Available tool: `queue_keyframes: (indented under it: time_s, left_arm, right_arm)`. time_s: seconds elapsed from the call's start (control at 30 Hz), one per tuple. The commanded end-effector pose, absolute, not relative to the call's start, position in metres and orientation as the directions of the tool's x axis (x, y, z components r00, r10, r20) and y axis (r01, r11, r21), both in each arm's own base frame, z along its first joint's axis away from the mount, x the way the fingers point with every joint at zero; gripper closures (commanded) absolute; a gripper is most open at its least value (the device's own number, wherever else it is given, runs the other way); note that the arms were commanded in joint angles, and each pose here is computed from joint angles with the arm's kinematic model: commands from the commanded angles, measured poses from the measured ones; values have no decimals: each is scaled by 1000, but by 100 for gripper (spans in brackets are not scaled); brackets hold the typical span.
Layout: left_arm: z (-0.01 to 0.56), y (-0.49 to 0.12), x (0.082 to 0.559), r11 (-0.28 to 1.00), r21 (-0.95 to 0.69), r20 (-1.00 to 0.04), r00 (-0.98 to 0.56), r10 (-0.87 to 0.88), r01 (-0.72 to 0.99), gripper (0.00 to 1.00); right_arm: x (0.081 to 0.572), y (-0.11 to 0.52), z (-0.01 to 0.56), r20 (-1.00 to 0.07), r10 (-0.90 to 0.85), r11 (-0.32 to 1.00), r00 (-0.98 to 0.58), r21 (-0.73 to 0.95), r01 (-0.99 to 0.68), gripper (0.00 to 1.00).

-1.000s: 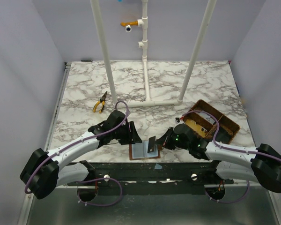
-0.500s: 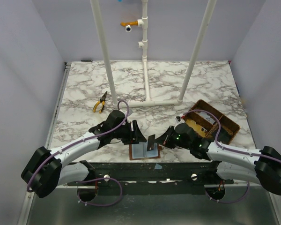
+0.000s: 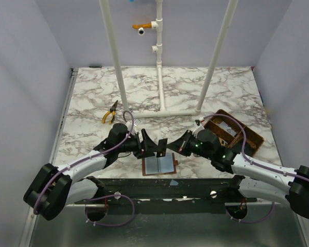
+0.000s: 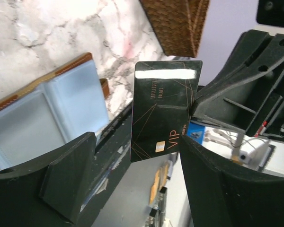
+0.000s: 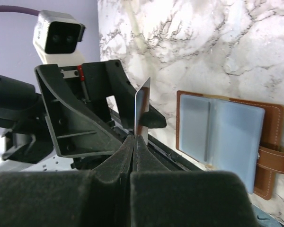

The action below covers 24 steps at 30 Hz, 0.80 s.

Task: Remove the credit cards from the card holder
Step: Place the credit card in the storage box.

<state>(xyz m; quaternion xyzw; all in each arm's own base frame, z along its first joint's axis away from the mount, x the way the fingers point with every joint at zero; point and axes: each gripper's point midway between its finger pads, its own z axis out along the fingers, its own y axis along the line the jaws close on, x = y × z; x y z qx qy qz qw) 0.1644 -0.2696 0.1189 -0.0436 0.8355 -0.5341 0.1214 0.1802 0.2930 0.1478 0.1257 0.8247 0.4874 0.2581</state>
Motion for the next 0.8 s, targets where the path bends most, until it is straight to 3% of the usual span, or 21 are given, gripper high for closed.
queue_keyframes:
  time_s: [0.0,0.2,0.33,0.53,0.67,0.77]
  left_arm:
    - [160,-278,161,213,-972,-148,-967,-207,104,26]
    - [181,-278,161,83,-992,-114,-964,-239,97,29]
    - [185,-277,159,55,-995,-97,-967,-236,86,37]
    - [185,-276,157,51,-996,-89,-968,-234,80,67]
    - [185,-276,157,53,-996,-86,-969,-232,76,96]
    - [186,-277,156,50,-996,-86,-970,-229,76,100]
  right_arm:
    - [179,302,171,-278,451,430,-848,900,-66,99]
    - [177,311,177,-249,436,389,-865,919,-69,99]
    - [177,313,178,-245,435,378,-866,923,-71,99]
    - [177,313,178,-249,433,381,-866,921,-75,99]
    - [177,313,178,-253,429,384,-867,920,-78,99]
    - [177,313,178,-260,426,390,-867,917,-84,99]
